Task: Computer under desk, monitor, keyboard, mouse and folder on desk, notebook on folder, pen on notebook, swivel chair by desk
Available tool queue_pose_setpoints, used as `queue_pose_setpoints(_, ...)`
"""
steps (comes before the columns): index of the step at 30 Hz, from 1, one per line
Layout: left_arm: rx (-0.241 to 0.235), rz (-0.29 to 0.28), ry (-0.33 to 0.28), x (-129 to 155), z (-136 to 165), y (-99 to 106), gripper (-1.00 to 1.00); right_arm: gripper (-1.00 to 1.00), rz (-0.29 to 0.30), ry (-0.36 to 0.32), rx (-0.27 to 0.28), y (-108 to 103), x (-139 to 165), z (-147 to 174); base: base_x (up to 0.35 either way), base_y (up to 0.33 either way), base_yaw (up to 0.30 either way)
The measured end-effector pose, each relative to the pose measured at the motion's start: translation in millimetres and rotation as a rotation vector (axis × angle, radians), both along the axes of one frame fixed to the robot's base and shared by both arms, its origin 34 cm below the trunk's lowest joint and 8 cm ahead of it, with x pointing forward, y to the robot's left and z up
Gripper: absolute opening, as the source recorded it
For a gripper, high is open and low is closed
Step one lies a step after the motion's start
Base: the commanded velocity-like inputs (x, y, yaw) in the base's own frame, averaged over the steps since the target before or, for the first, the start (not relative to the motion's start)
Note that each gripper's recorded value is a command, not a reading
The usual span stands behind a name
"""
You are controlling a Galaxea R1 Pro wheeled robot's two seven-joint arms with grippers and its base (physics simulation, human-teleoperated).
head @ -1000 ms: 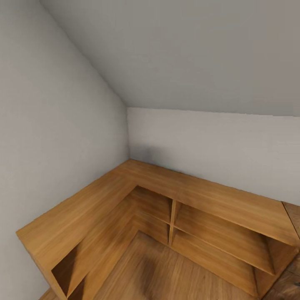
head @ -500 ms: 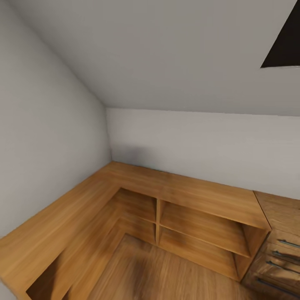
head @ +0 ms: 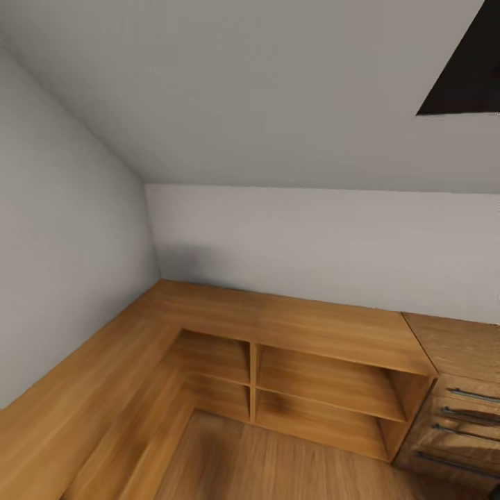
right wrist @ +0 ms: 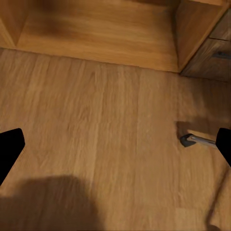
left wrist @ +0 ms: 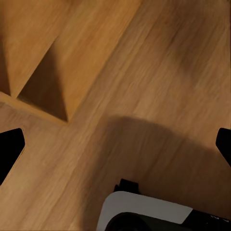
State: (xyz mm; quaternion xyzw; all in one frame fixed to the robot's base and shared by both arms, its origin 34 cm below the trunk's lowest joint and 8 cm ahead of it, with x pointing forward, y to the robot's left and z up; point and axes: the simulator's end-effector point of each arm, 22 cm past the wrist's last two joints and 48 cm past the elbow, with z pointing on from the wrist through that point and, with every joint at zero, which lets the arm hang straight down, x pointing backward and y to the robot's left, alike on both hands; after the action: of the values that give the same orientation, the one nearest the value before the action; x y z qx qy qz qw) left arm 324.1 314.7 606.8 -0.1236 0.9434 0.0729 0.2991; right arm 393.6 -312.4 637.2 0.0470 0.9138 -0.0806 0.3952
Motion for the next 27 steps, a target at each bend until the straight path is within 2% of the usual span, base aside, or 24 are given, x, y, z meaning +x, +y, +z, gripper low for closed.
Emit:
queue_pose_setpoints(7,0.000,-0.001,0.001,-0.2,-0.3,-0.3,1.00,1.00,0.005,-0.005,0.020,15.8,1.1,-0.4,0.199,0.127,-0.269)
queue_pose_setpoints(16,-0.001,-0.001,0.000,0.1,-0.2,-0.5,1.00,1.00,0.004,-0.004,0.023,17.7,0.3,-0.9,0.028,0.012,-0.267)
queue_pose_setpoints(23,-0.001,-0.001,-0.002,0.2,0.1,-0.9,1.00,1.00,0.004,-0.004,0.022,17.2,0.2,-0.6,0.246,0.064,-0.289)
queue_pose_setpoints(27,-0.003,-0.004,-0.001,0.3,-0.2,-2.4,1.00,1.00,0.004,-0.004,0.022,17.2,0.3,-0.8,0.081,0.012,-0.293)
